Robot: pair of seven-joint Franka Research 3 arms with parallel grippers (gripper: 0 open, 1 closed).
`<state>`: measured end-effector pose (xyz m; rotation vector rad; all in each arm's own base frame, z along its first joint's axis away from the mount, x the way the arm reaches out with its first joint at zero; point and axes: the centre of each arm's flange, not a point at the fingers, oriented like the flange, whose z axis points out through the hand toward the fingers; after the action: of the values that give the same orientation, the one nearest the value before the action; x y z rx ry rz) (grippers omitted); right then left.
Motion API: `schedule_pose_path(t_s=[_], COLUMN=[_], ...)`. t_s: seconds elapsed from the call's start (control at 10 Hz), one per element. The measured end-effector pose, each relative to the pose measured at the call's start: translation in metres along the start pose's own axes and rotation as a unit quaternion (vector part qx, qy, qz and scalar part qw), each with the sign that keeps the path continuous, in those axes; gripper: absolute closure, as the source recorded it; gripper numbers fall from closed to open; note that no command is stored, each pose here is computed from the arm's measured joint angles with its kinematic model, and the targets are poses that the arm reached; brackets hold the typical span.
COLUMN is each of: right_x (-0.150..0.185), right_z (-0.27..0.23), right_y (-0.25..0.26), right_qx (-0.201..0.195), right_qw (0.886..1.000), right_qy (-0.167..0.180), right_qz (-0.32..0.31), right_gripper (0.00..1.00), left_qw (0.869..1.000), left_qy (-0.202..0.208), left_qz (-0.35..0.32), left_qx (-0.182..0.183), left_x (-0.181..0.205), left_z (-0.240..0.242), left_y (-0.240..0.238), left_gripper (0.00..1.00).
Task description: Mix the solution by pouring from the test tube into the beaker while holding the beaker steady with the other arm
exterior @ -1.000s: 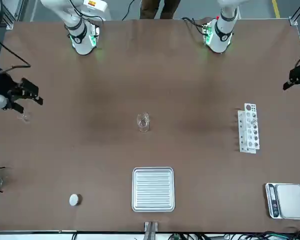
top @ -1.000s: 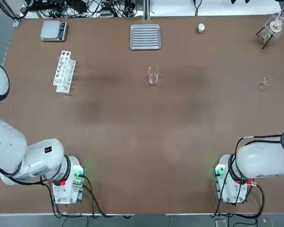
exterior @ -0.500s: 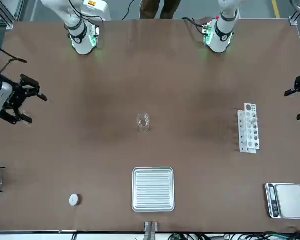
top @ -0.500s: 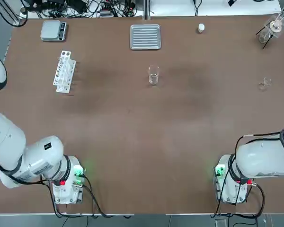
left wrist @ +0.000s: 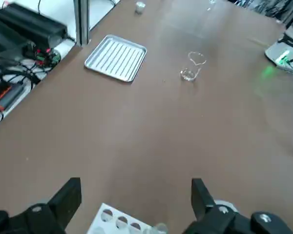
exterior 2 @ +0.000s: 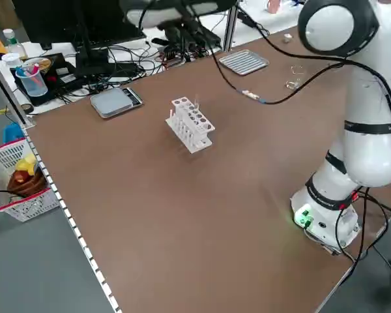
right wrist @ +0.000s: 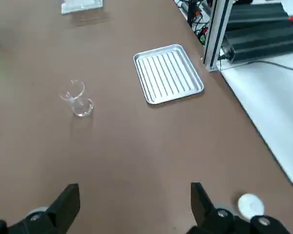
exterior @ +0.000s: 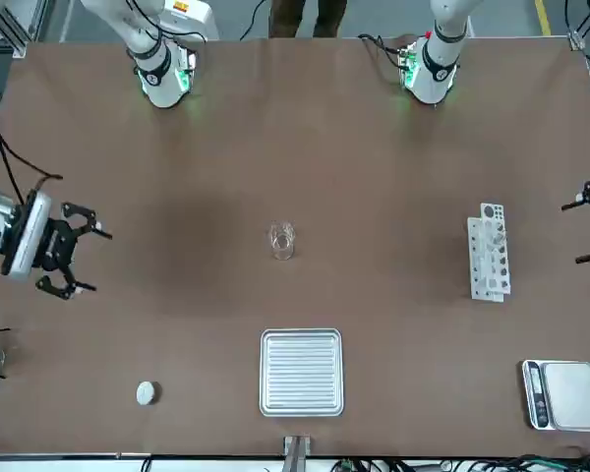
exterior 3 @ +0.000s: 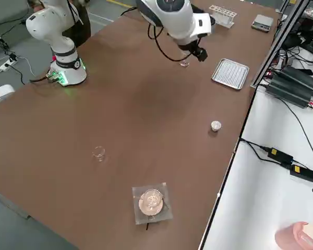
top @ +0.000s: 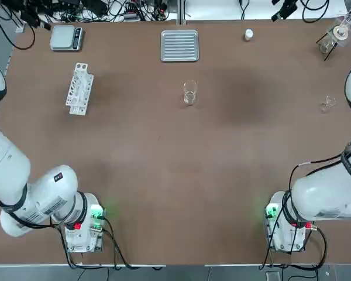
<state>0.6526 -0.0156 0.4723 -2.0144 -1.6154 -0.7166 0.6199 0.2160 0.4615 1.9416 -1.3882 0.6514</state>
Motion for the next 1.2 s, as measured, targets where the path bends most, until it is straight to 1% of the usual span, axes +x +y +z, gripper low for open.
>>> schedule_pose_path(t_s=[0.1,0.2,0.3,0.4,0.6,0.7,0.8,1.0,1.2], right_x=[-0.007,-0.012,-0.015,-0.017,-0.021,-0.028,-0.04,-0.06,-0.072], right_z=[0.015,0.031,0.05,0.074,0.131,0.164,0.195,0.238,0.277], right_y=[0.009,0.017,0.023,0.026,0.027,0.023,0.016,-0.005,-0.028], right_qx=[-0.013,-0.028,-0.038,-0.041,-0.034,-0.027,-0.018,0.003,0.016], right_qw=[0.999,0.996,0.993,0.992,0.99,0.988,0.987,0.985,0.98], right_qy=[0.015,0.022,0.032,0.05,0.092,0.124,0.144,0.17,0.197], right_qz=[-0.042,-0.082,-0.106,-0.111,-0.099,-0.083,-0.068,-0.028,-0.016], right_gripper=[0.0,0.0,0.0,0.0,0.0,0.0,0.0,0.0,0.0], left_qw=[0.999,0.998,0.996,0.992,0.987,0.984,0.98,0.969,0.959], left_qy=[0.03,0.055,0.075,0.089,0.11,0.131,0.154,0.183,0.203], left_qz=[0.005,0.015,0.041,0.068,0.085,0.085,0.094,0.132,0.163], left_qx=[-0.015,-0.031,-0.04,-0.05,-0.077,-0.083,-0.086,-0.097,-0.111], left_x=[-0.036,-0.071,-0.099,-0.116,-0.135,-0.144,-0.156,-0.182,-0.199], left_z=[0.012,0.026,0.038,0.051,0.072,0.078,0.086,0.112,0.133], left_y=[-0.012,-0.02,-0.026,-0.03,-0.032,-0.032,-0.033,-0.035,-0.033], left_gripper=[0.0,0.01,0.01,0.01,0.01,0.01,0.02,0.03,0.03])
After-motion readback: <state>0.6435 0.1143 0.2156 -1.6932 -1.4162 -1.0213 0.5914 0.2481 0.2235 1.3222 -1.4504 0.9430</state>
